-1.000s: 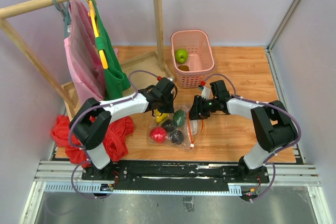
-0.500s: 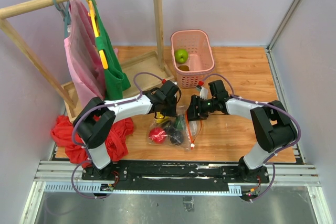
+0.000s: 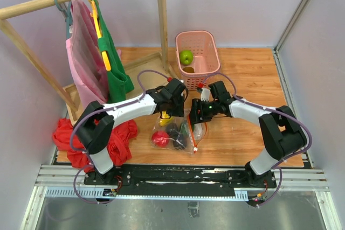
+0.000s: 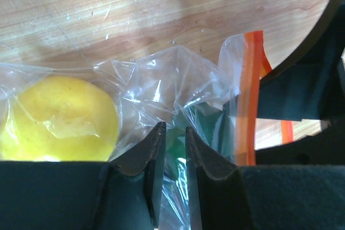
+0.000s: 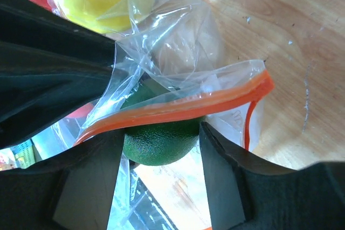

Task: Open the zip-top bag and remove the fake food
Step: Pick up the fake fruit from the zipper food storage bag.

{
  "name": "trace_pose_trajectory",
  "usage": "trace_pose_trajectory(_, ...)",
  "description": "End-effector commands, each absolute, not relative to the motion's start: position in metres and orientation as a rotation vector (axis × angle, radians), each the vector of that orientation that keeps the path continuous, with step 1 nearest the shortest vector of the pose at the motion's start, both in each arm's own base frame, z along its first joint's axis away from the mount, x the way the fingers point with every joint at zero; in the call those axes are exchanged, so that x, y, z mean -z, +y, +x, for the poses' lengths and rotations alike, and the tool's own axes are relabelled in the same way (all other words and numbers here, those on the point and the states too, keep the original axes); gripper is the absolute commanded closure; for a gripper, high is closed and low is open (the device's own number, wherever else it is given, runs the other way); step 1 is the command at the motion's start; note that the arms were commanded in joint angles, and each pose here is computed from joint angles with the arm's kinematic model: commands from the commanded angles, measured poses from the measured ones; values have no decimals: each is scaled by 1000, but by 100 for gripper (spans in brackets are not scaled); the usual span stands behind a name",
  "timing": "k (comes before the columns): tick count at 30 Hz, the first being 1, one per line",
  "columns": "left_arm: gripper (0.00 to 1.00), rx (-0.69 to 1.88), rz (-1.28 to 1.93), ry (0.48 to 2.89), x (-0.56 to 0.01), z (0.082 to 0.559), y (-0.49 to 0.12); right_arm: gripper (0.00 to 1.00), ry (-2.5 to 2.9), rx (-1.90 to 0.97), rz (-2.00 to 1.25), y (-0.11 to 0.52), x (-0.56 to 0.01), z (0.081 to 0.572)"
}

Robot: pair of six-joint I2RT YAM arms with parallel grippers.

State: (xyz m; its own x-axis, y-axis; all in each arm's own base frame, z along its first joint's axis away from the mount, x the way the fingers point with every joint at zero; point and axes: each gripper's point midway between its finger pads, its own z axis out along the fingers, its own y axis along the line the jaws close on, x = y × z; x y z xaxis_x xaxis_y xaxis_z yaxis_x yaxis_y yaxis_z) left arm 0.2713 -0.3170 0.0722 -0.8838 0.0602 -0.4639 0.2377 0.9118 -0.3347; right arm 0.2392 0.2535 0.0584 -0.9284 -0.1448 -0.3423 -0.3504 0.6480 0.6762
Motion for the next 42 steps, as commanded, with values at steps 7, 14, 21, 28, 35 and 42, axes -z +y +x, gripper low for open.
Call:
trace_pose_trajectory(7, 76, 563, 196, 2617, -111, 256, -308, 43, 2658, -953, -489, 244, -43, 237)
trace_pose_trajectory(14, 80, 721, 169, 2697, -94, 226, -313, 40, 2649, -991, -515, 253, -48, 233)
trace_pose_trajectory(21, 80, 858, 155, 2726, -81, 212, -325, 31, 2642, -988, -540, 254, -50, 229)
trace_pose_trajectory(28, 80, 952, 129, 2741, -69, 204, -332, 25, 2642, -954, -608, 259, -46, 214)
trace_pose_trajectory(35, 80, 959, 100, 2746, -63, 200, -329, 31, 2669, -874, -652, 255, -38, 210)
trace_pose_trajectory(42, 78, 934, 63, 2712, -70, 205, -317, 42, 2637, -824, -686, 251, -40, 215)
